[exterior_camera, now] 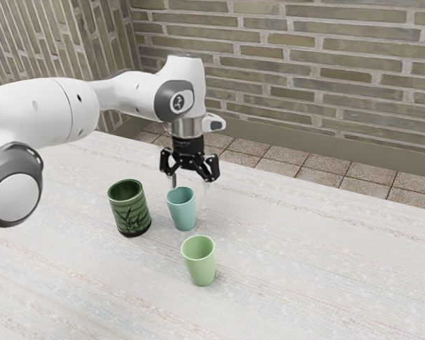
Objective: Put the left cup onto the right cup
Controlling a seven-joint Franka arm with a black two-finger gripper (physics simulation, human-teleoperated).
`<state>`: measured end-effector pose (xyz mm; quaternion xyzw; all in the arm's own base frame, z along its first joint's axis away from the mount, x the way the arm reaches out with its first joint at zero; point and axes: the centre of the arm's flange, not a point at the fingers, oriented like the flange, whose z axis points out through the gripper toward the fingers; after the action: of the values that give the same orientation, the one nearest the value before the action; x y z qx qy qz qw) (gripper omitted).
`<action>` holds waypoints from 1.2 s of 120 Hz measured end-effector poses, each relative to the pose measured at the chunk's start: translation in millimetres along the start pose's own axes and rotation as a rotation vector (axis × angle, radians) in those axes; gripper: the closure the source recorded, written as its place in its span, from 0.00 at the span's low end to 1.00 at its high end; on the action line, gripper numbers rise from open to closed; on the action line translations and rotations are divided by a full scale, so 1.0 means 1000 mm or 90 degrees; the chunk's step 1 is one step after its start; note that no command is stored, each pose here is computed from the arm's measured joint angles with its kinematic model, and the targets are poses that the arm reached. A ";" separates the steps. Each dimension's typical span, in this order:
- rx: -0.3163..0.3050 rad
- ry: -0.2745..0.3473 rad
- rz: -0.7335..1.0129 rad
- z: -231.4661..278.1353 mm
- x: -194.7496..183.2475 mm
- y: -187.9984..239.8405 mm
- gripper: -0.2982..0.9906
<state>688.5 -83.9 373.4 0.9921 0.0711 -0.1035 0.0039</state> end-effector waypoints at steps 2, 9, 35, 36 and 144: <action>-0.001 0.003 0.000 0.000 0.000 0.001 0.23; -0.005 0.012 0.000 0.002 0.000 0.003 0.23; -0.019 0.029 -0.003 0.025 0.002 0.009 0.23; -0.020 0.029 -0.003 0.025 0.002 0.009 0.23; -0.018 0.027 -0.040 0.065 0.004 -0.006 0.79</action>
<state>677.8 -79.1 309.2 0.9912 0.1036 -0.0818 0.0129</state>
